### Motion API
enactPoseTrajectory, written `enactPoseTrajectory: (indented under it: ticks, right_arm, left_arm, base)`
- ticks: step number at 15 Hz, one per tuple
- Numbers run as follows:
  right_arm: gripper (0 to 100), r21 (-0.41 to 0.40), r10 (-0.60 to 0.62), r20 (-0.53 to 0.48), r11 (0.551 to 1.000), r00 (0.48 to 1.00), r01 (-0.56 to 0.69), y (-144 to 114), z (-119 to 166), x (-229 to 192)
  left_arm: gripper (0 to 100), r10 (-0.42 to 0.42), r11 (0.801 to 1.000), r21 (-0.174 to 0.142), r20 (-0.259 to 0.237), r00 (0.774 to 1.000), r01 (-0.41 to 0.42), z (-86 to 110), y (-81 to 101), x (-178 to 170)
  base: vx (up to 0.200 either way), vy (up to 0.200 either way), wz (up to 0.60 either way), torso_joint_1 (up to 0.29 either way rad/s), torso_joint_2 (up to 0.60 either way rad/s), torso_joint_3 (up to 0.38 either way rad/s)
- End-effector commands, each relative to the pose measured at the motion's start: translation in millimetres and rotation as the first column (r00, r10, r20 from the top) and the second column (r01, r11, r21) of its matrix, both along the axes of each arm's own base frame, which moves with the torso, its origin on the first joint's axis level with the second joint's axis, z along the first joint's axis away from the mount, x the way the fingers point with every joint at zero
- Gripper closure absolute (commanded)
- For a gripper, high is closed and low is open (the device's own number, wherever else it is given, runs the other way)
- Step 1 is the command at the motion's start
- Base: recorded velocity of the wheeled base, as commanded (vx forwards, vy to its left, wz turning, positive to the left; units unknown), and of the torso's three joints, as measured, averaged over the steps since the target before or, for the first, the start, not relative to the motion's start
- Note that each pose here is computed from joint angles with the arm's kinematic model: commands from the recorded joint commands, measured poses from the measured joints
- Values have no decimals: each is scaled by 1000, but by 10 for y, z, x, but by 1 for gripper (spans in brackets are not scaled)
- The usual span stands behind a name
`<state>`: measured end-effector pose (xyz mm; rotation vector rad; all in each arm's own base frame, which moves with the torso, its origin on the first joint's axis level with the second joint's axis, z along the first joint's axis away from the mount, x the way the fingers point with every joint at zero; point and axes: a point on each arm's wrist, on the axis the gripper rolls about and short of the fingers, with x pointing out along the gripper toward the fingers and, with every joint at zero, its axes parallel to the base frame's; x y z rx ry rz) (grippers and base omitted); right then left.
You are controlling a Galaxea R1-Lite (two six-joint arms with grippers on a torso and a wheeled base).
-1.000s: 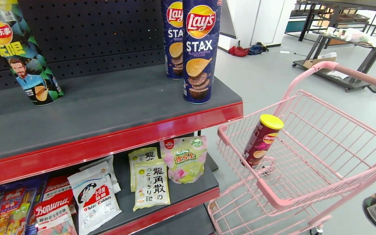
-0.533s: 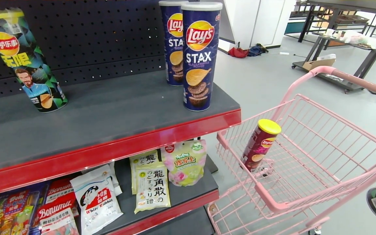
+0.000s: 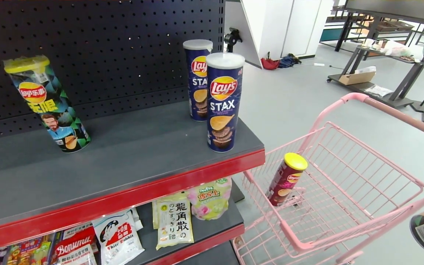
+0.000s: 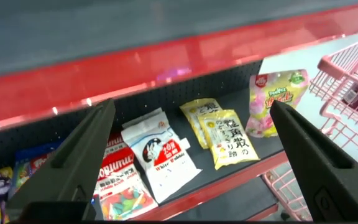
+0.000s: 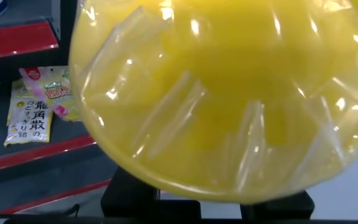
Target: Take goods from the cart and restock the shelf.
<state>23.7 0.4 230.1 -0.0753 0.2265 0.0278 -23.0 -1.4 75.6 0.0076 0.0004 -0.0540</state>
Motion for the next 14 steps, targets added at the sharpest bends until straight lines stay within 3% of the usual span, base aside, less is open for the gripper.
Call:
enactPoseTrajectory:
  ticks: [1, 8, 14]
  right_arm:
    - [100, 0, 1, -18, 1000, 1000, -1, 0, -5, 40]
    - [100, 0, 0, -44, 1000, 999, 0, -2, -12, 104]
    - [100, 2, -9, -49, 1000, 999, 9, -4, -17, 112]
  left_arm:
    - [0, 0, 1000, 0, -1, 1000, 0, 0, 0, 1]
    - [0, 2, 1000, 0, -1, 1000, -2, 0, 0, 1]
    - [0, 0, 1000, 0, -1, 1000, 0, 0, 0, 1]
  base:
    - [0, 0, 0, 232, -608, -378]
    - [0, 0, 0, 189, -467, -283]
    - [0, 0, 600, 23, -64, -37]
